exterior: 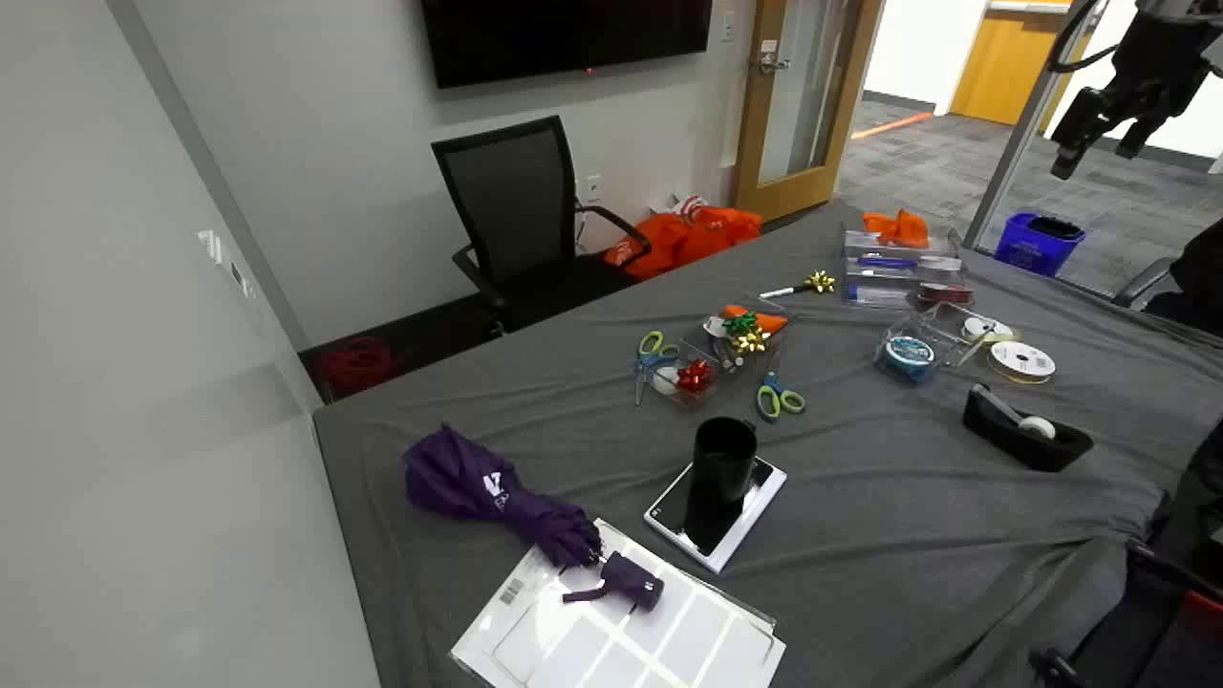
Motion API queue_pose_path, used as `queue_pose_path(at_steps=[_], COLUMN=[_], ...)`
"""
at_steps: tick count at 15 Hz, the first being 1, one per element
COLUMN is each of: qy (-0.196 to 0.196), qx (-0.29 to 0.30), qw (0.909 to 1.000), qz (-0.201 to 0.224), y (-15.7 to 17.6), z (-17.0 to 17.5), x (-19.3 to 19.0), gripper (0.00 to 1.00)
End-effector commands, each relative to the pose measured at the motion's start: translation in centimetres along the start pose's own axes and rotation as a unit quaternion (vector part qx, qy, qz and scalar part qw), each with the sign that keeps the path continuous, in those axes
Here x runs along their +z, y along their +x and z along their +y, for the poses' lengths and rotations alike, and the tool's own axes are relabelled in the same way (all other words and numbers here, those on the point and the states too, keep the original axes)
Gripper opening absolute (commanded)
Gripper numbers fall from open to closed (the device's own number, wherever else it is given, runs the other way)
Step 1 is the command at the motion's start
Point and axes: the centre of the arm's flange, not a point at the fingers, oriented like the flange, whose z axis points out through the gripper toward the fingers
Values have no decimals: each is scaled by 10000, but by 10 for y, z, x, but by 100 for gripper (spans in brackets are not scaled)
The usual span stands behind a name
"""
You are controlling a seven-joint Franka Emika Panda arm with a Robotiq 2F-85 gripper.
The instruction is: Move the green object to the object on the right
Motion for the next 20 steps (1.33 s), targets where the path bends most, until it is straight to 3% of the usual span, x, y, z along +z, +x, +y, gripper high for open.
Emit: queue_pose_path(at_steps=[1,10,13,16,20], qy=[0,0,380,835,1333], qx=[0,1,789,1641,2679], qw=[10000,10000,9961,9825,9527], qz=[0,0,-95,-265,-525], y=[0,0,14,35,75], z=[0,0,-23,-55,-98], x=[0,0,4,8,11], gripper=[100,100,100,100,100])
